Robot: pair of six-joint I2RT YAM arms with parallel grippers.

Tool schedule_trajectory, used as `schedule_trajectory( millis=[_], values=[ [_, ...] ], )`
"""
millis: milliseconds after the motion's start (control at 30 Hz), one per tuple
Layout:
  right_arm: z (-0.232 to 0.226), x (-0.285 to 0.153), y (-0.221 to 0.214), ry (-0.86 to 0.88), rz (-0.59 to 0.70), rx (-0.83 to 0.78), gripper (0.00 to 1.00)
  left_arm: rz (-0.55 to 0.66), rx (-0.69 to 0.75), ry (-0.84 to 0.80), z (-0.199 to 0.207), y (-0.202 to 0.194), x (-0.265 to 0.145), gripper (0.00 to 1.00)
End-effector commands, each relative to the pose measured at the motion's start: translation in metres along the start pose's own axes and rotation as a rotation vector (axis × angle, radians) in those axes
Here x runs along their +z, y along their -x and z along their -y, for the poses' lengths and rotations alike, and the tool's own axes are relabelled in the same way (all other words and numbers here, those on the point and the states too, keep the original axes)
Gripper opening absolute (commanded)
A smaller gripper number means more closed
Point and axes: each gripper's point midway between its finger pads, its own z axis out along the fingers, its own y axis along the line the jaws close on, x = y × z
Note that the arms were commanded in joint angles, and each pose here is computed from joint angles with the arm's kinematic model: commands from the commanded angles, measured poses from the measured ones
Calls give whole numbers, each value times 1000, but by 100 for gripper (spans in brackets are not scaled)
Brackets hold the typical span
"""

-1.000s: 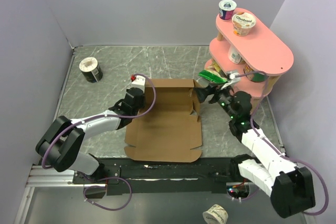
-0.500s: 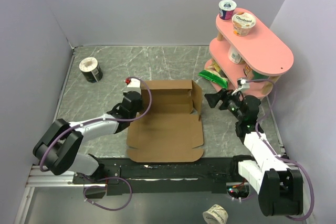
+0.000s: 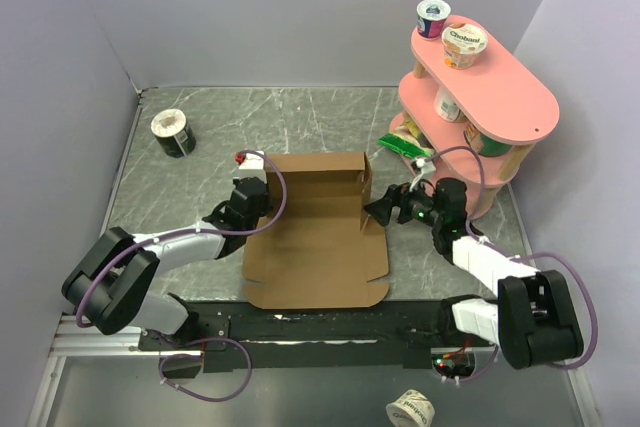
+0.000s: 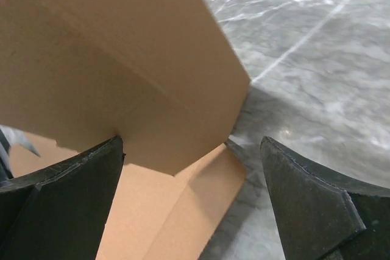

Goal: Fold the paper box

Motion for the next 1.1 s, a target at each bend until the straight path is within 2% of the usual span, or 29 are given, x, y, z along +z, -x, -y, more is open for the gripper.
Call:
schedule_trajectory(
  millis=[0, 467, 700, 1067],
  values=[
    [-11, 16, 40, 25, 103, -199, 100, -9, 7, -33, 6, -3, -1, 9],
    [-32, 51, 62, 95, 131, -370, 100, -36, 36, -57, 10, -9, 0, 8],
    [-46, 57, 71, 55, 243, -465, 100, -35, 41, -60, 11, -7, 0, 8],
    [-34, 77, 77, 12, 229, -483, 100, -40, 46, -72, 12, -9, -1, 8]
  ],
)
